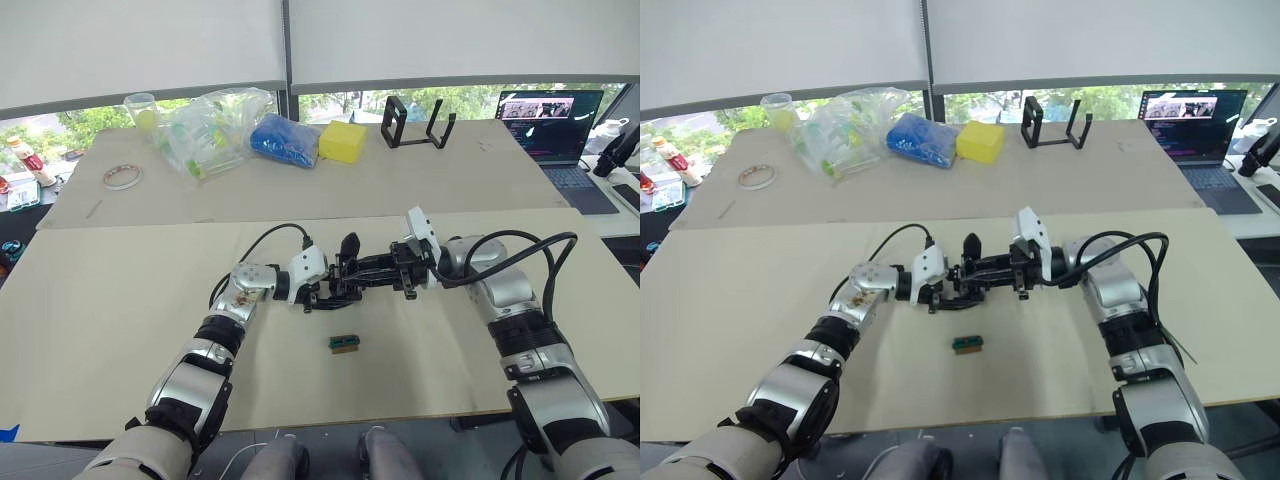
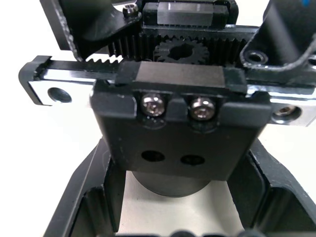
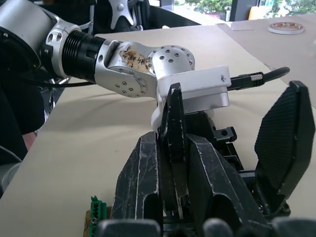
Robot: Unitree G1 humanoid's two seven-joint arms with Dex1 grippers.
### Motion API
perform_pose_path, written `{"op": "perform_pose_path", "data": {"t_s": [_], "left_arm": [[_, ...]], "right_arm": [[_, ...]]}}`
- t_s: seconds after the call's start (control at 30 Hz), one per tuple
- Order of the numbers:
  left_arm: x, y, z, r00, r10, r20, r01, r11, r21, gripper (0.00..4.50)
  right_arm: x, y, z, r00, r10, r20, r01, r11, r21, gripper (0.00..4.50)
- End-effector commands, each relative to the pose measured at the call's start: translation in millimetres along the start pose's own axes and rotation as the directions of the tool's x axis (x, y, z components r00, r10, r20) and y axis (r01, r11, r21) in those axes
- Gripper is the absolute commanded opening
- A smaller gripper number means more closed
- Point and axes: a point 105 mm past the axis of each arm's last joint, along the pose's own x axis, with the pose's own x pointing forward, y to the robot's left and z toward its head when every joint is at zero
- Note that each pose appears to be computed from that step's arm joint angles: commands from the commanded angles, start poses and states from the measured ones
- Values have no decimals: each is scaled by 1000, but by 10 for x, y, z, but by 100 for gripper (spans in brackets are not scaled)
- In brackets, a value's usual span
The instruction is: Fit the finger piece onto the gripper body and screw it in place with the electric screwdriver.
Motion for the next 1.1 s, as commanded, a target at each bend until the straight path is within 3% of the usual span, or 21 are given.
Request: {"op": "perform_pose_path", "data": {"t_s": [0.03,0.2,0.33,0.63,1.1], "left_arm": [[8,38,252,997,-15,75,10,997,76,230],[27,36,261,997,-19,78,13,997,76,230],[42,38,270,997,-19,80,13,997,75,230],[50,42,265,997,-16,82,10,997,72,230],[92,-14,221,997,-40,70,35,997,68,230]], "right_arm": [[-81,-21,-400,980,-62,-190,76,995,68,134],[-29,-31,-352,977,-88,-196,90,996,3,300],[-32,48,-346,978,-67,-199,64,998,-22,304],[-105,103,16,989,-96,-114,86,992,-90,304],[-229,77,99,977,-170,-128,154,980,-127,304]]}}
